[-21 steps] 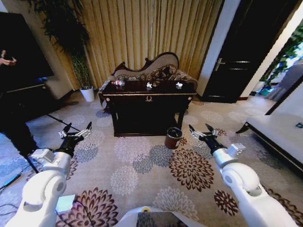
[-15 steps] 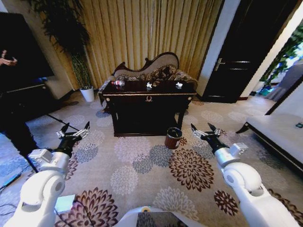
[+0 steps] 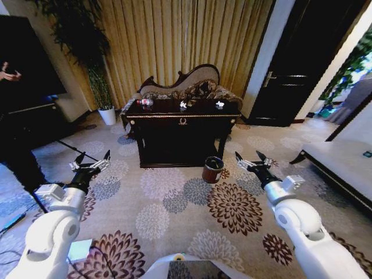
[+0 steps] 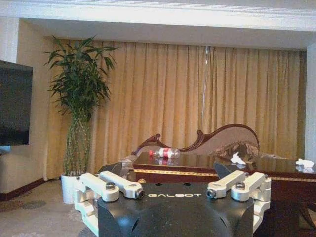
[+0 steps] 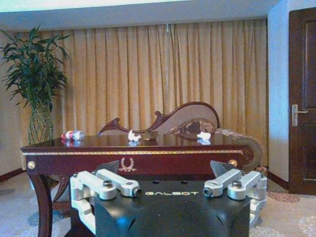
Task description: Move to the front of the table and place the trash on the table into the trash bin.
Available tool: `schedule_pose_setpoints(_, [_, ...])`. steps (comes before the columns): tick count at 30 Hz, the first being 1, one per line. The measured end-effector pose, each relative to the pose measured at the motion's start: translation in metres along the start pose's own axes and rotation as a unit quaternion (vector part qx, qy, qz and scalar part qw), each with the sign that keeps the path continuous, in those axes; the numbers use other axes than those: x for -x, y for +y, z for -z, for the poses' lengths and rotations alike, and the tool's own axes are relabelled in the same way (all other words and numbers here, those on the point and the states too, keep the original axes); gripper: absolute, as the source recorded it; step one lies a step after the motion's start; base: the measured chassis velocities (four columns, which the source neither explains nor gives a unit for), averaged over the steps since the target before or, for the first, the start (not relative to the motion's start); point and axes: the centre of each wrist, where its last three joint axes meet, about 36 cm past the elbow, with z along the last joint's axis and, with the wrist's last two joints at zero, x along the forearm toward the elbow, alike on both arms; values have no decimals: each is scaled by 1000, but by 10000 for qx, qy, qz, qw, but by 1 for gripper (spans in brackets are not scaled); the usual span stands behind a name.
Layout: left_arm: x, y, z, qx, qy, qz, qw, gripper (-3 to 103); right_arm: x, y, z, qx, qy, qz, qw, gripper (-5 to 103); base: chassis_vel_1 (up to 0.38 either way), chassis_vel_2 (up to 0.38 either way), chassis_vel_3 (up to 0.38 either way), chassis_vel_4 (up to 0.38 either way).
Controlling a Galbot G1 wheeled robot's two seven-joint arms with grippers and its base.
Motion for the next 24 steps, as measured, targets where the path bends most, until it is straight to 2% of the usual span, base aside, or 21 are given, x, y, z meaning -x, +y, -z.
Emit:
schedule_pose_setpoints(13, [0, 2, 0, 9, -52, -41, 10000, 100, 0, -1, 0, -11, 5, -1, 10000, 100, -28, 23, 20, -26])
schedule_pose_setpoints(24, [0, 5, -2, 16, -62, -48, 10000, 100, 0, 0, -2, -16, 21, 2, 10000, 100, -84, 88, 101, -68])
